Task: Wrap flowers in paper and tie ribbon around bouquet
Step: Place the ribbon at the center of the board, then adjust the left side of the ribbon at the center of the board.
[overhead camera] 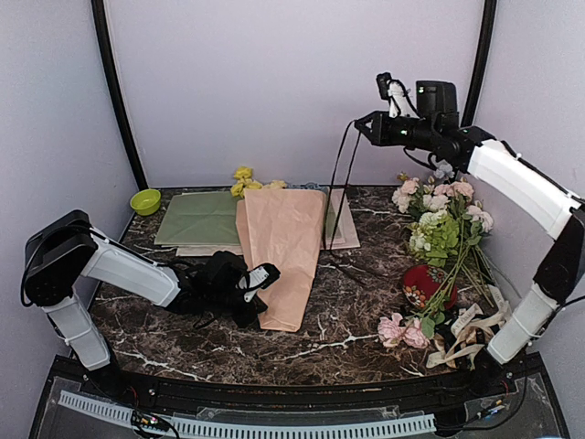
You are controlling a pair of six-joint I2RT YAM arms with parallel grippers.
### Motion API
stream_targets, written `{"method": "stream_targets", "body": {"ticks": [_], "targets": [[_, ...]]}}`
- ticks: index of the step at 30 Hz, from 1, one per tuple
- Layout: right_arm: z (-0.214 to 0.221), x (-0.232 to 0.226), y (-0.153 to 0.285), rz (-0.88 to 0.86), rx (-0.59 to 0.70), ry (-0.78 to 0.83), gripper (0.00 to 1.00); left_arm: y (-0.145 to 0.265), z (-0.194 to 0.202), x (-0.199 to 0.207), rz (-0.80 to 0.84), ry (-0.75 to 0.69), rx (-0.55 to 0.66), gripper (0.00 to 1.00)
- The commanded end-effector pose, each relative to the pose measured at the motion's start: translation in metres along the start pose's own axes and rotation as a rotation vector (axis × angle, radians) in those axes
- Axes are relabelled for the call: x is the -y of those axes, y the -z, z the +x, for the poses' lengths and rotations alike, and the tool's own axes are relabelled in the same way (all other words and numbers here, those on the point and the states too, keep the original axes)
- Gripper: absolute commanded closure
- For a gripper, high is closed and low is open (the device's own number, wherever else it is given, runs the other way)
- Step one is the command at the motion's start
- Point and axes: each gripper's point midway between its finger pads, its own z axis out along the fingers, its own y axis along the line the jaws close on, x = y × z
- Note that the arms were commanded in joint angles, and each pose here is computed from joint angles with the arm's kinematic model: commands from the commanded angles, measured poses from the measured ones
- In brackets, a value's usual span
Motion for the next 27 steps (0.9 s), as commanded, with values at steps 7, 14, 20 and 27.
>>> {"method": "stream_targets", "body": {"ticks": [7,14,20,27], "targets": [[0.161,0.169,-0.058,0.561,-0.658,0.007,0.53,-0.005,0.080,0.009,0.044,0.015,-0.275,1.00],[0.240,0.157,-0.029,0.497,-0.899,-0.059,0.54,-0.003,0.079,0.008,0.036,0.019,-0.275,1.00],[0.297,0.095,0.014,0.332,-1.023,-0.158,0.62,-0.004,0.079,0.007,0.034,0.019,-0.281,1.00],[0.362,0.036,0.044,0.254,-1.228,-0.052,0.58,-0.005,0.079,0.008,0.040,0.019,-0.285,1.00]]}}
